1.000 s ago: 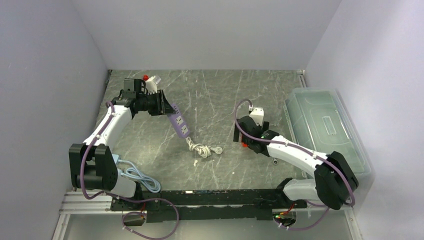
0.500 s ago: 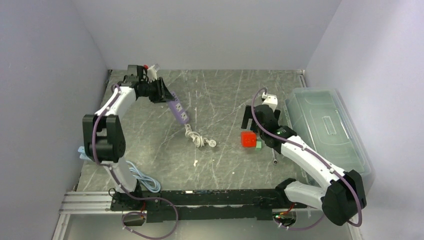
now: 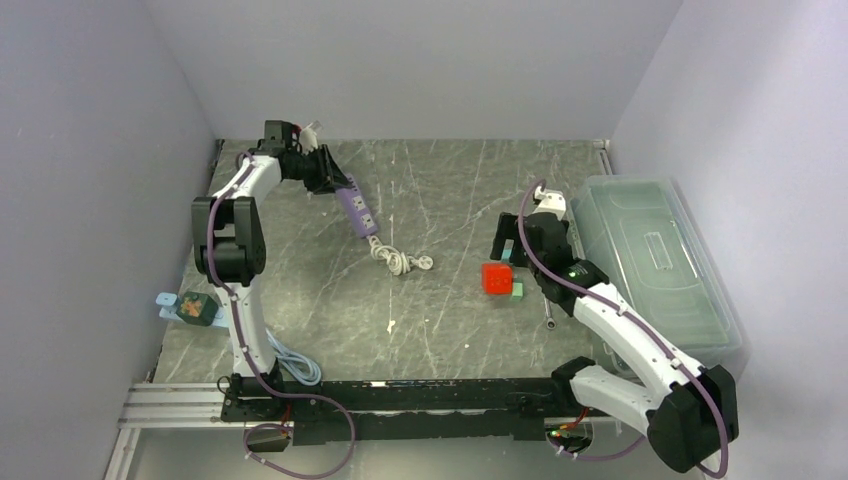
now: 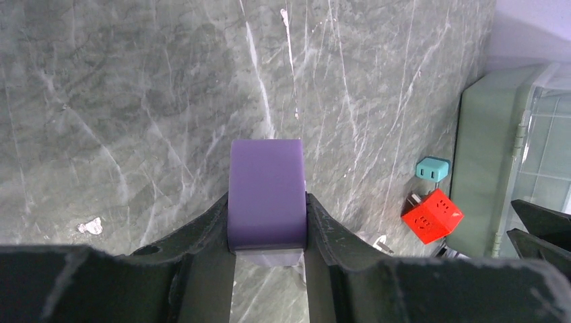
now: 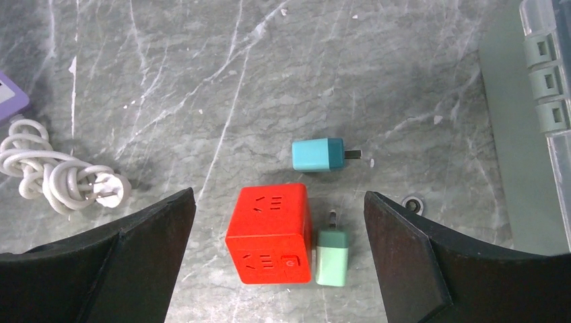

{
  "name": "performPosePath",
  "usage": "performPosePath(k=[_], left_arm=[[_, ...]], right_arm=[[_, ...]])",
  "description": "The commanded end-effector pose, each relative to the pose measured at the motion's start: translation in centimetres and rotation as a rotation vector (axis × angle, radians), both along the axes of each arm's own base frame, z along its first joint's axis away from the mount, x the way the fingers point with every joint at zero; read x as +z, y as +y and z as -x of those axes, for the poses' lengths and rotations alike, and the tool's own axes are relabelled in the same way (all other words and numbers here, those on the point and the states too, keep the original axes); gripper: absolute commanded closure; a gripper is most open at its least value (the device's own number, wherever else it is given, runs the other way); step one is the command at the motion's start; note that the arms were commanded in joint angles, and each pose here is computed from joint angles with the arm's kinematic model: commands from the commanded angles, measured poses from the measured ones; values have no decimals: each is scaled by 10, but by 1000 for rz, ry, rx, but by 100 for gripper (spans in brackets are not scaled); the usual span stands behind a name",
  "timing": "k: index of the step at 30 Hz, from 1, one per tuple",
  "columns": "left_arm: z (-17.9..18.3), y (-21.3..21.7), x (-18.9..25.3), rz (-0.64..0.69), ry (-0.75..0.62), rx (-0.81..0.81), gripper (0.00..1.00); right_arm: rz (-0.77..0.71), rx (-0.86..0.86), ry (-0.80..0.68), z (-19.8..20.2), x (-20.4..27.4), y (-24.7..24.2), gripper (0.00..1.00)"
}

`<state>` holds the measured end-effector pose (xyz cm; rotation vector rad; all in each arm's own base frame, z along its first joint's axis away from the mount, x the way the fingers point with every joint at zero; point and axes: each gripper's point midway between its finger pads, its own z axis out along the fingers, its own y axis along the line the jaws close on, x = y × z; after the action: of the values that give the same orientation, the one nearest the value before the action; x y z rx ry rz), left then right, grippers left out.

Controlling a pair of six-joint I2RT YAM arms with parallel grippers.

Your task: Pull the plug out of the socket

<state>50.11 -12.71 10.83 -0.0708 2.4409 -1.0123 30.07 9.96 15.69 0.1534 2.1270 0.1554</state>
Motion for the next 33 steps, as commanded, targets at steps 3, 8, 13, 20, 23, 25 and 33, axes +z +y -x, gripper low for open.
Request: performPosePath(k=[3, 8, 13, 20, 23, 25, 33], left_arm=[[3, 23, -46, -164, -8, 7, 60], [5, 33, -48, -226, -12, 27, 35], [5, 38, -49, -249, -13, 57, 25], [3, 58, -30, -348, -73, 150, 11], [6, 65, -7, -371, -119, 206, 10], [11, 70, 8, -382, -148, 255, 5], [62, 95, 46, -428, -146, 448, 0]], right_arm=[[-2, 28, -40, 2, 6, -1, 0], [-26, 47, -69, 2, 9, 2, 0], [-27, 48, -70, 3, 9, 2, 0], [-10, 33, -90, 4, 10, -4, 0], [-6, 34, -96, 2, 11, -4, 0], [-9, 44, -105, 1, 14, -2, 0], [-37, 226, -165, -2, 30, 26, 0]])
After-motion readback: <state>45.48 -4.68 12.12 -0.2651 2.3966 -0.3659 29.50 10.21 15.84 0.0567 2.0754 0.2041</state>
